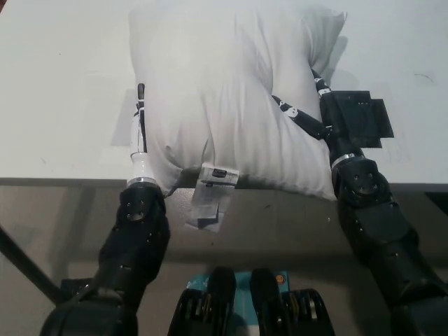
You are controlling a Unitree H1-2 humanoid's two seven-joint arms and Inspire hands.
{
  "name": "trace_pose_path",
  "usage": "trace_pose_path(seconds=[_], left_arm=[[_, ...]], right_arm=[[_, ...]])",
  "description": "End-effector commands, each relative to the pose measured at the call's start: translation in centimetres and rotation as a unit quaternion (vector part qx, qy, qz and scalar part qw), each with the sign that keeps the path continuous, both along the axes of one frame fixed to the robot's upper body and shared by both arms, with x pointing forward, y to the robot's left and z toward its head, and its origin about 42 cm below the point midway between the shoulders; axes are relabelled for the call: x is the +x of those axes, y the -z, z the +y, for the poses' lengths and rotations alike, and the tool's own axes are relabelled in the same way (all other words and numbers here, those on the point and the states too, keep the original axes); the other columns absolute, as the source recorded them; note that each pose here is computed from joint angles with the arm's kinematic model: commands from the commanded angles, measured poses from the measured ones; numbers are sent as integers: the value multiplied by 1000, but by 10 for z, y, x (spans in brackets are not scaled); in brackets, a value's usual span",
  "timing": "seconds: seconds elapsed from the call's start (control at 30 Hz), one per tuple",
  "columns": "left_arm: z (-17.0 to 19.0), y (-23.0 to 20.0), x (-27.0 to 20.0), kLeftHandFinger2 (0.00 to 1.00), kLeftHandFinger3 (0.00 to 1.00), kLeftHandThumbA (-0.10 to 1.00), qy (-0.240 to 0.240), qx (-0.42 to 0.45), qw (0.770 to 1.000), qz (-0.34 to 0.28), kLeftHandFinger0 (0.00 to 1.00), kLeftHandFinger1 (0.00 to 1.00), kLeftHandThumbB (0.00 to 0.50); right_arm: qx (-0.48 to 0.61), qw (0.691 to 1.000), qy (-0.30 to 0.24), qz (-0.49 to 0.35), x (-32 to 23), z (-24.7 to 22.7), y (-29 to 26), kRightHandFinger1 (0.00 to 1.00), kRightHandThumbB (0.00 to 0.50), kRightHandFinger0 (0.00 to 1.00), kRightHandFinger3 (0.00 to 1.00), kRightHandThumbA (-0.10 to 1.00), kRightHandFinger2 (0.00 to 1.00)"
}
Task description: The robot uses both hands to lift the pillow and then drops it on the table
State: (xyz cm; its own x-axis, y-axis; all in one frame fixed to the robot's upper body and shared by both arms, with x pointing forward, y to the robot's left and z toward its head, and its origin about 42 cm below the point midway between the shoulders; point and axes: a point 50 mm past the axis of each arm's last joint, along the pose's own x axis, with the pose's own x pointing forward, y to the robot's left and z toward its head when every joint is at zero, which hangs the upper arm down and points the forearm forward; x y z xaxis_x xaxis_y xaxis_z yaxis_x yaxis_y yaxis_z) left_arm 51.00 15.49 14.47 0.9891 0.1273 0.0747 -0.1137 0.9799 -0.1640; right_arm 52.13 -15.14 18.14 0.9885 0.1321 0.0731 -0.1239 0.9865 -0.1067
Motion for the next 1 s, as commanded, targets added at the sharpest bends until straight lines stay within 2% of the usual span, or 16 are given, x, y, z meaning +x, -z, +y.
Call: trace_pose_path(seconds=[0.0,0.13,0.2,0.23,0.27,0.33,0.4,0.47,0.57,0.6,0.7,0.8,0.83,0.87,0.9,0.97], left_arm=[[-80,-18,-7,1000,1000,1000,88,-40,995,-23,1000,1000,143],[-87,-21,-9,1000,1000,1000,96,-52,993,-33,1000,1000,143],[-90,-27,-10,1000,1000,1000,104,-55,992,-48,1000,1000,126],[-92,-34,-10,1000,1000,1000,109,-54,991,-62,1000,1000,110],[-92,-35,-11,1000,1000,1000,109,-54,990,-65,1000,1000,111],[-92,-35,-11,1000,1000,1000,109,-55,990,-66,1000,1000,110],[-98,-63,-10,1000,1000,1000,123,-45,984,-121,1000,1000,91],[-100,-76,-11,1000,1000,1000,123,-43,981,-146,1000,1000,106],[-100,-77,-12,1000,1000,1000,122,-42,980,-149,1000,1000,106],[-103,-111,-18,1000,1000,1000,133,-11,966,-220,1000,1000,64],[-104,-124,-22,1000,1000,1000,137,-2,959,-248,1000,1000,68],[-111,-163,-39,1000,1000,1000,126,19,936,-328,1000,1000,70],[-112,-168,-43,1000,1000,1000,120,19,933,-340,1000,1000,70],[-116,-188,-58,1000,1000,1000,120,24,923,-365,1000,1000,111],[-120,-208,-73,1000,1000,1000,123,24,908,-399,1000,1000,104],[-122,-226,-82,1000,1000,1000,129,18,895,-427,1000,1000,112]], right_arm=[[24,995,-96,24,-20,79,5,1000,264,1000,1000,1000,1000],[23,995,-100,13,-21,83,2,1000,232,1000,1000,1000,1000],[22,995,-102,-1,-20,84,-4,1000,250,1000,1000,1000,1000],[20,995,-100,-15,-21,85,-9,1000,290,1000,1000,1000,1000],[20,995,-100,-17,-21,86,-10,1000,296,1000,1000,1000,1000],[20,995,-100,-17,-21,86,-11,1000,298,1000,1000,1000,1000],[36,991,-105,-71,-26,85,-45,1000,264,1000,1000,1000,1000],[41,989,-107,-90,-29,84,-59,1000,269,1000,1000,1000,1000],[41,990,-107,-88,-31,83,-61,1000,268,1000,1000,1000,1000],[19,982,-102,-158,-36,82,-95,1000,333,1000,1000,1000,1000],[21,977,-102,-185,-40,82,-110,1000,339,1000,1000,1000,1000],[48,962,-107,-248,-64,76,-152,1000,279,1000,1000,1000,1000],[56,959,-107,-256,-69,75,-157,1000,278,1000,1000,1000,1000],[61,947,-102,-297,-86,71,-176,1000,303,1000,1000,1000,1000],[81,933,-108,-334,-103,66,-194,1000,344,1000,1000,1000,1000],[86,922,-107,-362,-113,64,-212,1000,366,1000,1000,1000,1000]])
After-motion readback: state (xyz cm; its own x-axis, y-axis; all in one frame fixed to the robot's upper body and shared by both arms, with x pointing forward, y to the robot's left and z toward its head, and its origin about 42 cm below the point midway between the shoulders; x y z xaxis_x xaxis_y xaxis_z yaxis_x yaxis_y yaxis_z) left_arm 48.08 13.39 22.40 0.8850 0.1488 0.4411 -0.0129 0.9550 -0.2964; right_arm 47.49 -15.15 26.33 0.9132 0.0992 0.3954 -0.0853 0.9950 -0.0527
